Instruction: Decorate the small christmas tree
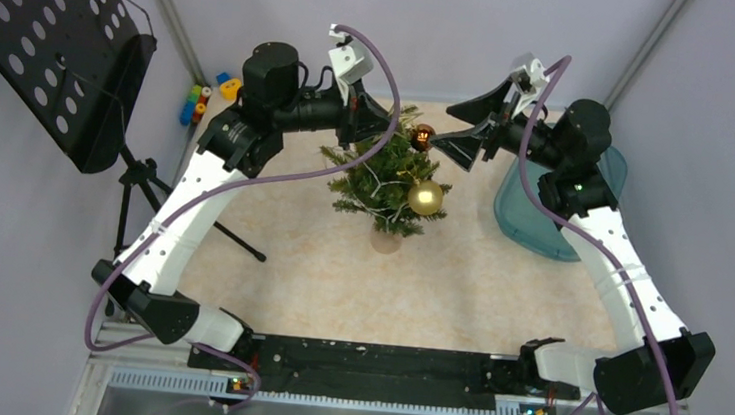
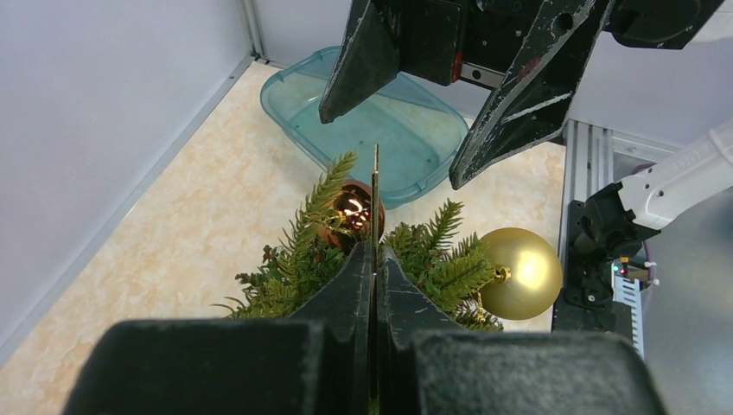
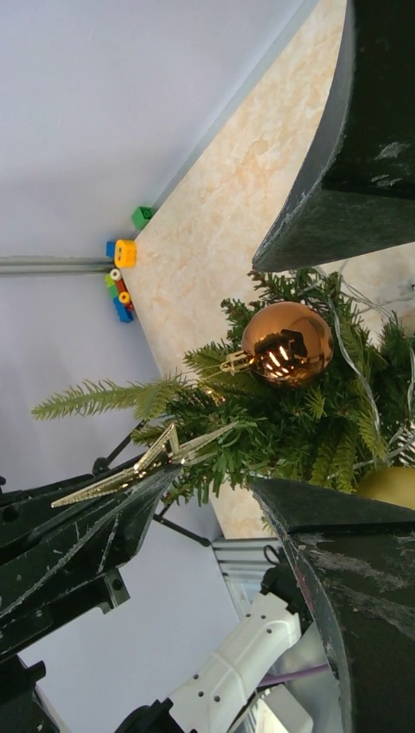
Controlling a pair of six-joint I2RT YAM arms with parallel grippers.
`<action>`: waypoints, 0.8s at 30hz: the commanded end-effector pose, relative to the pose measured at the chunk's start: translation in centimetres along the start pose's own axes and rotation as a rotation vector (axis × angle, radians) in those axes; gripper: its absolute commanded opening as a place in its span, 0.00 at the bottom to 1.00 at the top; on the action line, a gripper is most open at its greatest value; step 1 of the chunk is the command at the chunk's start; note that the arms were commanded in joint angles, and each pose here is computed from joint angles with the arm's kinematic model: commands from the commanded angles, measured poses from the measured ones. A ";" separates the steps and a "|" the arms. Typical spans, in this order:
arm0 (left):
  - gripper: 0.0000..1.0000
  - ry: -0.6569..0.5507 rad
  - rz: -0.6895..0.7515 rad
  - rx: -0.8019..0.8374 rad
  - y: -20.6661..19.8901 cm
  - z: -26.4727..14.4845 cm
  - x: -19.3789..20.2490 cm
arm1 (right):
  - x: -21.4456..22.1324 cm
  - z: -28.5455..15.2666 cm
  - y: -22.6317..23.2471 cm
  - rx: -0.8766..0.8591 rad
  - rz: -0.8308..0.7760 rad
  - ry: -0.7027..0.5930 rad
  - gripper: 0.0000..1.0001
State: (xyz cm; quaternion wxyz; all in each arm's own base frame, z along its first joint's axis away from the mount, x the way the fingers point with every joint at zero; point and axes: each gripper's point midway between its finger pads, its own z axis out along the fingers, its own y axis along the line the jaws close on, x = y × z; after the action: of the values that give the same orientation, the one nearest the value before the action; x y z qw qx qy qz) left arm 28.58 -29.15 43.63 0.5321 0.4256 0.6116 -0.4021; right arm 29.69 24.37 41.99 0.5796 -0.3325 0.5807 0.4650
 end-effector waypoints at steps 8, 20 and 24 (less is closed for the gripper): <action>0.00 -0.008 -0.060 0.023 -0.2 -0.9 0.1 | -3.0 0.1 1.2 -0.032 -0.075 -0.058 0.87; 0.52 -0.057 -0.048 0.015 -0.2 -1.2 -2.6 | -3.1 0.1 1.2 -0.028 -0.076 -0.059 0.87; 0.66 -0.070 -0.037 0.035 -0.9 -1.5 -3.5 | -3.1 0.1 1.2 -0.028 -0.076 -0.060 0.87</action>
State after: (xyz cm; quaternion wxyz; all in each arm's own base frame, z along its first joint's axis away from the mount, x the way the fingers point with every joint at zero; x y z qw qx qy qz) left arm 28.55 -28.50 44.28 0.5161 0.4003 0.6247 -0.4280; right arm 29.71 24.38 42.00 0.5796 -0.3325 0.5807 0.4650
